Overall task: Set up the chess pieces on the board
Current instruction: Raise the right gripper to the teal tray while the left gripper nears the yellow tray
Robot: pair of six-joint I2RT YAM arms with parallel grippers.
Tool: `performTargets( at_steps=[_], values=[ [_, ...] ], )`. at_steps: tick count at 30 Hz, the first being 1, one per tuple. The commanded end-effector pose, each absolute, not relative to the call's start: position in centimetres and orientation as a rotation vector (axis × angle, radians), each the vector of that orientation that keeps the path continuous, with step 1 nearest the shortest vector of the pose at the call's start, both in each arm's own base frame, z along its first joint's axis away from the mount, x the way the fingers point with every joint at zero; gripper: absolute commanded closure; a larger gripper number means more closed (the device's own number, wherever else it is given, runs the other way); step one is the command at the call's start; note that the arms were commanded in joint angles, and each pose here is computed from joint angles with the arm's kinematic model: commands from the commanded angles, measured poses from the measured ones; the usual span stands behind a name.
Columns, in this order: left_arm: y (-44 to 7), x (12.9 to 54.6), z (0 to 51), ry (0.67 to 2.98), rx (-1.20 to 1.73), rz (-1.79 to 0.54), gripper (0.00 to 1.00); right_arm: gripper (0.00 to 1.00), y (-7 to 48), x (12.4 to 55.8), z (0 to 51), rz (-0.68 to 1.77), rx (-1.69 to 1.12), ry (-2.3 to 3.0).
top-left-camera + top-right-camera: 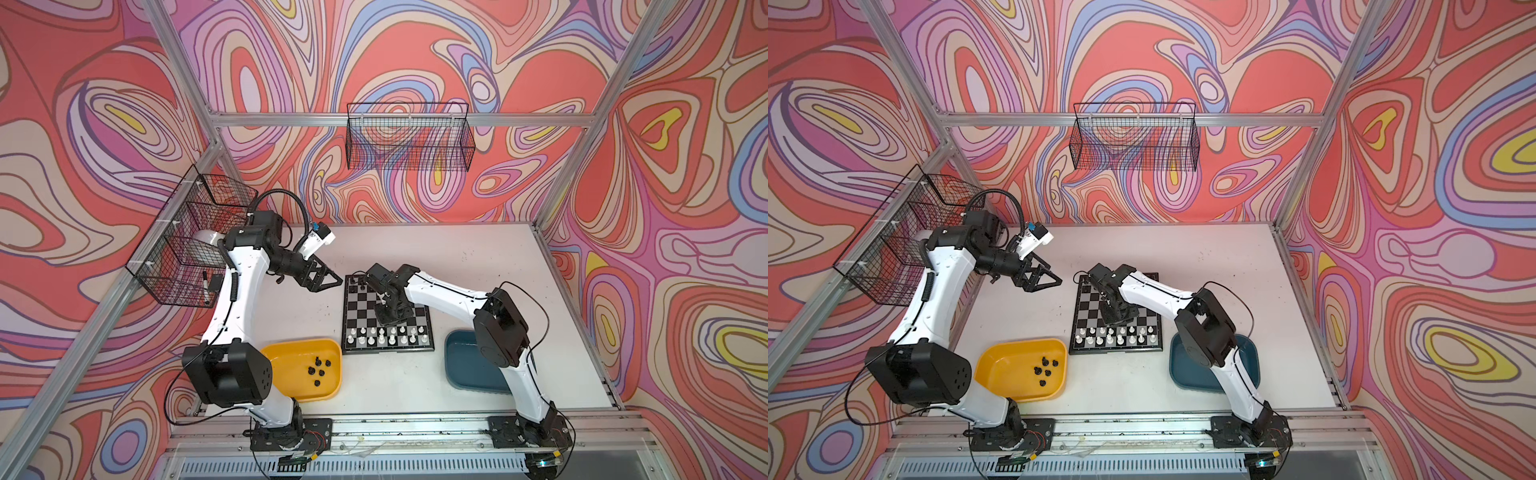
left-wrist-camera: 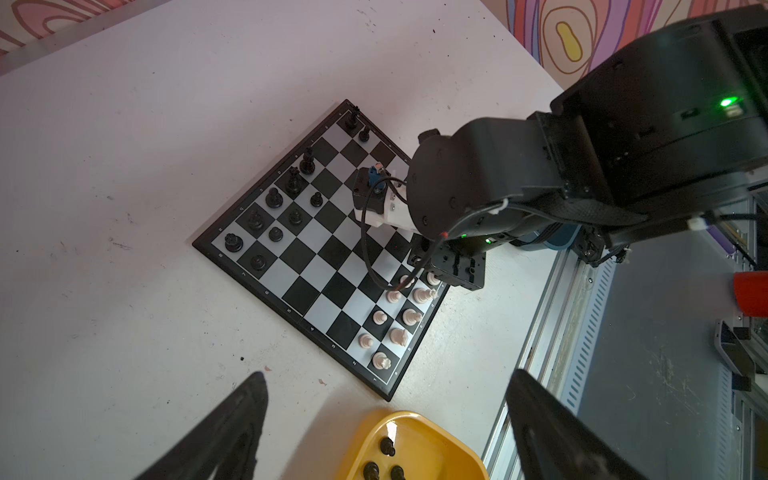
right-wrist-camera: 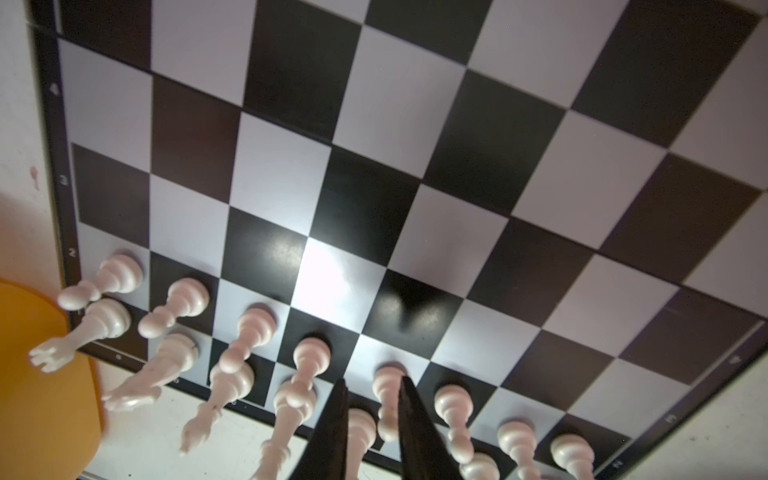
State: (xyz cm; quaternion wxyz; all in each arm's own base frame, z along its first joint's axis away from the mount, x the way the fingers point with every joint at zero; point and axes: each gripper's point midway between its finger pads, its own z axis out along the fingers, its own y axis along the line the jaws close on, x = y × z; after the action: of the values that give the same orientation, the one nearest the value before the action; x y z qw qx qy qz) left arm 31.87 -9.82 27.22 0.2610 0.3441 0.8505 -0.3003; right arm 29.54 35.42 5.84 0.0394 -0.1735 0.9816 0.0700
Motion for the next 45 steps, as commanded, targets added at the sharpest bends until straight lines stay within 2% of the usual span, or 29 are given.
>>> performTargets(
  at_steps=[1, 24, 34, 39, 45],
  values=[
    [-9.9, 31.6, 27.9, 2.288, 0.933, -0.834, 0.09, 0.77, 35.2, 29.5, 6.0, 0.165, -0.555, 2.998],
    [-9.3, 30.5, 28.9, 2.286, 0.959, -0.744, 0.08, 0.76, 35.3, 31.2, 14.5, 0.268, -0.486, 2.803],
    [-11.1, 30.9, 28.9, 2.346, 0.992, -0.761, 0.08, 0.77, 31.1, 31.9, 21.9, 0.312, -0.26, 2.544],
    [-13.7, 30.1, 28.4, 2.354, 1.119, -0.719, 0.08, 0.77, 27.0, 30.3, 23.0, 0.283, -0.201, 2.482],
    [-13.6, 29.5, 26.3, 2.429, 1.139, -0.645, 0.08, 0.78, 23.2, 28.4, 22.8, 0.277, -0.143, 2.442]
  ],
)
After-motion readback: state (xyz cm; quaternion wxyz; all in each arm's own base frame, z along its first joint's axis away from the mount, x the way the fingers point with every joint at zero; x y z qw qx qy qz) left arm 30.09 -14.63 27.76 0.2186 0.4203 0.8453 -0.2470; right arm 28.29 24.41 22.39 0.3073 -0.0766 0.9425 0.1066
